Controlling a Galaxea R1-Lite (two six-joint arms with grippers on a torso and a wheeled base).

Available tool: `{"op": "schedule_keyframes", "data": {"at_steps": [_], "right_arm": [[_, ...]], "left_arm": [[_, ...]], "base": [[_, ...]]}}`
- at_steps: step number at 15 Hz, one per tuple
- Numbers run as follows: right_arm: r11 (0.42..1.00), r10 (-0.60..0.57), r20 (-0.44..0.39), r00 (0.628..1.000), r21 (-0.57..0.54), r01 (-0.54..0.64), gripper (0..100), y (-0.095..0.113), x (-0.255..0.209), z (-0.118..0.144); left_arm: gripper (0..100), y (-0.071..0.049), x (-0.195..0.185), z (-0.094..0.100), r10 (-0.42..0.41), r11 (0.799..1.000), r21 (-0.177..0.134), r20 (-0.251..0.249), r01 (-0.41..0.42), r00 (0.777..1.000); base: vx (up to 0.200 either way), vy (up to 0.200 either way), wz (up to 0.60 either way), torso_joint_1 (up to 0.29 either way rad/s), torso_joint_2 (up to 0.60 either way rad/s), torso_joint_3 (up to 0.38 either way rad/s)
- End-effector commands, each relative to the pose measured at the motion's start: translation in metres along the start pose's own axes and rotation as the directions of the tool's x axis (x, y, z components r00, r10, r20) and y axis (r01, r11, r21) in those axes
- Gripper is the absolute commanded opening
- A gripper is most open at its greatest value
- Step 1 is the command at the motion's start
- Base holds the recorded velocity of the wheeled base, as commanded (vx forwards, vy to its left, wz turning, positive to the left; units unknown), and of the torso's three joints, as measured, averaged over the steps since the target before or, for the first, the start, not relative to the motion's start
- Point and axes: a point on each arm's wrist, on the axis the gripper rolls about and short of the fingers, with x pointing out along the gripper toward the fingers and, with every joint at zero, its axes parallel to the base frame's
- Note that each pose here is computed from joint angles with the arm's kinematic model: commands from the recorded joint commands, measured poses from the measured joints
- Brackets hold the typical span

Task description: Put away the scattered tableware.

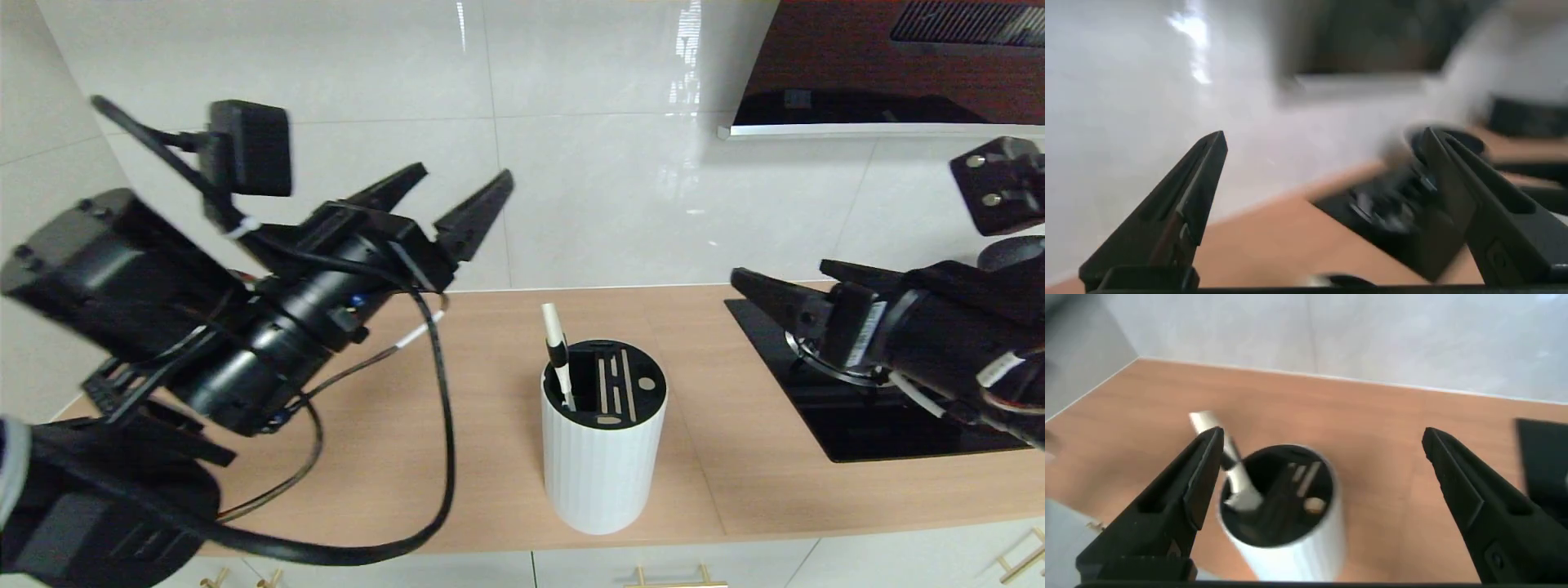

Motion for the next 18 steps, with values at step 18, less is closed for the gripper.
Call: {"op": "schedule_keyframes", "data": {"at_steps": [18], "right_arm": [[0.788,-0.544,0.314,0.779,-0.128,0.602,100,-0.047,-0.277,-0.076]], "left_arm": [[100,-0.061,-0.322,0.077,0.432,0.900,0.078,-0.023,-0.429,0.902]], "base": [[0.000,0.000,0.00,0.000,0.00,0.000]]}}
